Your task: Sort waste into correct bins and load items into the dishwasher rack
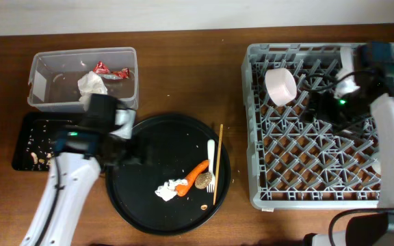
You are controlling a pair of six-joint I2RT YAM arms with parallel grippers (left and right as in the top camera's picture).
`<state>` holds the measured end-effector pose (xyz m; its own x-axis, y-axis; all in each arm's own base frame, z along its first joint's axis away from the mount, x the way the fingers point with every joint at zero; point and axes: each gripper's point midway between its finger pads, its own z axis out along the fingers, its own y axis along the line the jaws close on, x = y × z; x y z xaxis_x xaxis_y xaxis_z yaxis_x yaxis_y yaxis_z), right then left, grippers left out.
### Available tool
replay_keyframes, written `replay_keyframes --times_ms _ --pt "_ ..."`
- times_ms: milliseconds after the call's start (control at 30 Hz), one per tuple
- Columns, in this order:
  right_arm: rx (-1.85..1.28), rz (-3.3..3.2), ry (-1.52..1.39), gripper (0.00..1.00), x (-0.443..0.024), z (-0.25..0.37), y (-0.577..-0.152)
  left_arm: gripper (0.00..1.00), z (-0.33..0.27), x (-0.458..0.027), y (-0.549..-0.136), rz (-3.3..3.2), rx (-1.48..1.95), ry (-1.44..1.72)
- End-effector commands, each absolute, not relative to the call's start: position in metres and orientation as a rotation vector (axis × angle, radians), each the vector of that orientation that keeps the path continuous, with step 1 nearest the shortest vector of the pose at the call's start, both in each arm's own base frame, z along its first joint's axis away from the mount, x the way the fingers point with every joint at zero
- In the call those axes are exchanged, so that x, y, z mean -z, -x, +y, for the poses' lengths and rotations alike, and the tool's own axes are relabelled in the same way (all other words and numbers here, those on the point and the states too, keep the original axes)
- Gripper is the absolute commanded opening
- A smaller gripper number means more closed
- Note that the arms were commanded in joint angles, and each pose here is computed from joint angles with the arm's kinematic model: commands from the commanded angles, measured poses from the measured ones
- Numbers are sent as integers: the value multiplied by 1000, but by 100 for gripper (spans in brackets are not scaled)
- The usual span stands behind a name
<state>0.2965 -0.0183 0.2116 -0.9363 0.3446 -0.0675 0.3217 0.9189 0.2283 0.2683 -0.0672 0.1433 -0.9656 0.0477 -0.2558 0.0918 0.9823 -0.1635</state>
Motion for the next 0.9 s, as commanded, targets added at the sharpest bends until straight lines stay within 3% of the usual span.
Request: replay_keyframes --times_ms 0,167,267,300,400,500,533,633,767,867 --pt "-371 2936 -481 91 -220 -27 -292 99 -103 -105 -243 3013 258 -342" --pt "-360 2937 -479 91 -219 -28 -293 96 -140 -32 -199 3292 238 -615" --pt "-329 2938 -481 91 -218 -32 -293 52 -145 -23 -190 3330 215 -671" --pt "-327 2938 -481 91 -218 -32 -293 44 -144 -22 -188 3338 212 -671" --pt "-327 2938 -481 91 -218 -32 -293 40 -136 -8 -173 3373 196 -672" --pt "-327 2939 -482 91 -218 -32 -293 1 -134 -7 -180 3354 167 -645" --pt "-326 2939 -482 92 -218 -32 -293 0 -133 -9 -184 3348 136 -615" --pt "-326 2939 -481 92 -218 -32 -293 1 -129 -58 -242 3174 117 -486" --pt "-327 2938 -481 92 -218 -32 -293 1 -80 -160 -370 2767 54 -128" --pt "-327 2938 -481 92 -218 -32 -293 0 -38 -179 -452 2490 60 51"
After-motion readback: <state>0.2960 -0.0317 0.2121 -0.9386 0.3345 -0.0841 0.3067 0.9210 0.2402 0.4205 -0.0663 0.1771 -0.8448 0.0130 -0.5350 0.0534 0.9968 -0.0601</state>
